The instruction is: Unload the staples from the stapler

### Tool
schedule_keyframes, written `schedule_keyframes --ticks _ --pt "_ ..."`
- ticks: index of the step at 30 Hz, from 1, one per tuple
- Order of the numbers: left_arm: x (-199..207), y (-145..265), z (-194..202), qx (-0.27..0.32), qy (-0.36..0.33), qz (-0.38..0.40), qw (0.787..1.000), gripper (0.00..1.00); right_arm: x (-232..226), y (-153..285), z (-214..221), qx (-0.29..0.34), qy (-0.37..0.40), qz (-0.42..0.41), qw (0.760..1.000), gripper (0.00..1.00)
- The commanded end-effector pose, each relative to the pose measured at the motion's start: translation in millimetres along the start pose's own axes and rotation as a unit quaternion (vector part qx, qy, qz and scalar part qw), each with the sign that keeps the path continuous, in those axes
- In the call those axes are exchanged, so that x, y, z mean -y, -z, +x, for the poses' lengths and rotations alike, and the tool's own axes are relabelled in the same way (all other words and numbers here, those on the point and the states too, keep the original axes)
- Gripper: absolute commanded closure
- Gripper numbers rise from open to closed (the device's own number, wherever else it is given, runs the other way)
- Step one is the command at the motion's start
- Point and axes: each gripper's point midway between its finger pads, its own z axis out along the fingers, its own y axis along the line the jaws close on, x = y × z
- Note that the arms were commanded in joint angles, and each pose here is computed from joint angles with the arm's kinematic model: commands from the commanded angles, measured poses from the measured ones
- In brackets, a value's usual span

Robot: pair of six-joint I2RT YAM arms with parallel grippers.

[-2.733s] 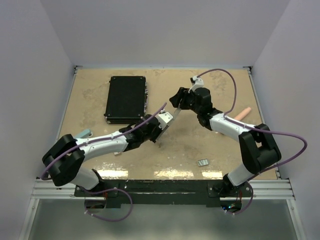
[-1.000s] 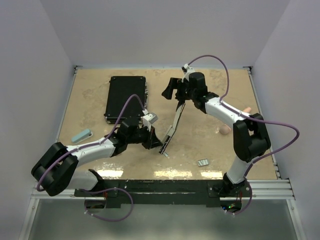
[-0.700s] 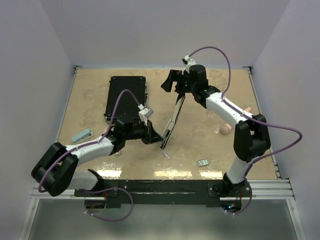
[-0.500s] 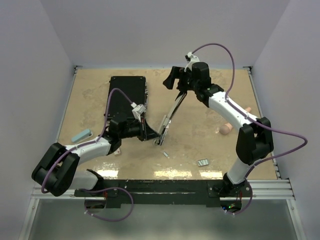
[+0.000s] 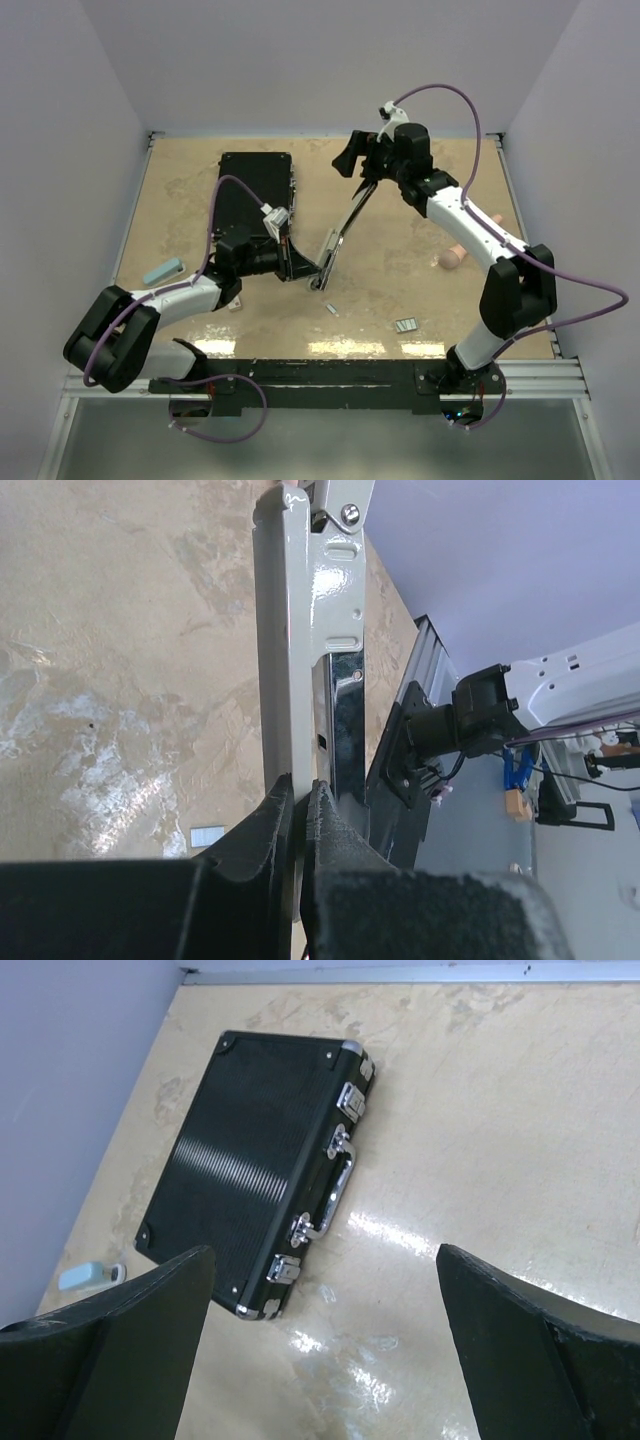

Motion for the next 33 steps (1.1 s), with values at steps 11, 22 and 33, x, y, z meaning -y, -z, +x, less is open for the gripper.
schedule_keyframes --ticks 11,22,33 --pt "40 -5 -44 0.063 -0.077 0.090 0.991 1.00 29 -55 121 -0.135 -0.033 0.001 0.990 0.05" --pt "16 -13 -59 0.085 0.015 0.077 0.993 1.00 36 -78 112 -0.139 -0.030 0.023 0.990 0.04" --pt "-25 -12 -67 0.123 0.069 0.033 0.989 1.00 14 -50 86 -0.105 -0.032 -0.005 0.994 0.02"
